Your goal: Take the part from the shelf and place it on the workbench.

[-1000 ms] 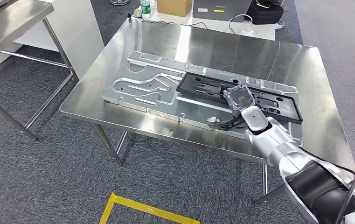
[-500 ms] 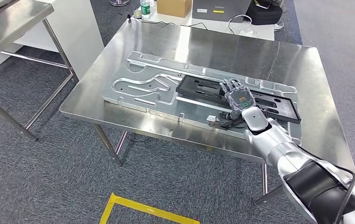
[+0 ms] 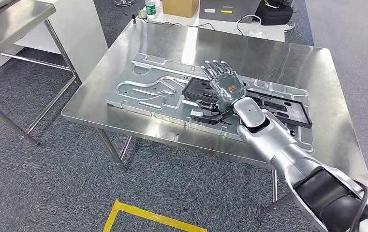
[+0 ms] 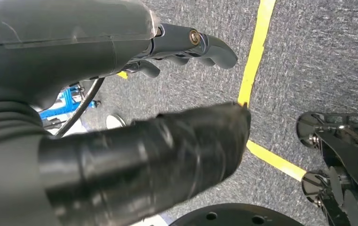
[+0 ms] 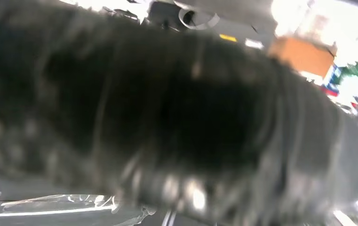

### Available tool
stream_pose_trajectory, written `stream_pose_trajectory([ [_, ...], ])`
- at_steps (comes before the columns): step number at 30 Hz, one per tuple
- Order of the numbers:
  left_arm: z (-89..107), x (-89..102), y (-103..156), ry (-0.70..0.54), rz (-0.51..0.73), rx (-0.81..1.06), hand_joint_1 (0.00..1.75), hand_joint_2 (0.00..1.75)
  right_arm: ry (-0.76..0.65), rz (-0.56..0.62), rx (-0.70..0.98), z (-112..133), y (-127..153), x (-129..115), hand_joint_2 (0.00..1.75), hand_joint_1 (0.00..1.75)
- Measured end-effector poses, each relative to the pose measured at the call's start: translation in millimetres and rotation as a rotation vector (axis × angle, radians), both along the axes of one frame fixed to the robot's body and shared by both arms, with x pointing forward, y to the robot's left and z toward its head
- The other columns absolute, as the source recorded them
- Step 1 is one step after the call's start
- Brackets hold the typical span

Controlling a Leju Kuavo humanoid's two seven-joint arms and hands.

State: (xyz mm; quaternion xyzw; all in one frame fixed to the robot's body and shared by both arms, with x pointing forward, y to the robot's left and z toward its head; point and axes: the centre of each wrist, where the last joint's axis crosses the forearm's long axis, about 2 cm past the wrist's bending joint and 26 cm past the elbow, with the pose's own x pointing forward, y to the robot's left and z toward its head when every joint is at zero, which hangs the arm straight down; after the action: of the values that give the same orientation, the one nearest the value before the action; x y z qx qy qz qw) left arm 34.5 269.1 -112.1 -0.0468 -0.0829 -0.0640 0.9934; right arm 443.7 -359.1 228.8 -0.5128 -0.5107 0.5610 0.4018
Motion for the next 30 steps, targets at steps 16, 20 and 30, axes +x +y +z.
stream_pose_trajectory([
  [16, -0.1, -1.2, -0.5, -0.010, -0.013, 0.006, 0.00, 0.00, -0.132, 0.344, 0.052, 30.9, 71.6, -26.2, 0.00, 0.00],
  [20, -0.1, -1.1, -0.5, -0.010, -0.016, 0.007, 0.00, 0.00, -0.145, 0.388, 0.054, 30.8, 80.2, -34.5, 0.00, 0.00],
  [30, -0.1, -1.2, -0.5, -0.010, -0.016, 0.007, 0.00, 0.00, -0.156, 0.413, 0.046, 32.3, 82.9, -39.5, 0.00, 0.00],
])
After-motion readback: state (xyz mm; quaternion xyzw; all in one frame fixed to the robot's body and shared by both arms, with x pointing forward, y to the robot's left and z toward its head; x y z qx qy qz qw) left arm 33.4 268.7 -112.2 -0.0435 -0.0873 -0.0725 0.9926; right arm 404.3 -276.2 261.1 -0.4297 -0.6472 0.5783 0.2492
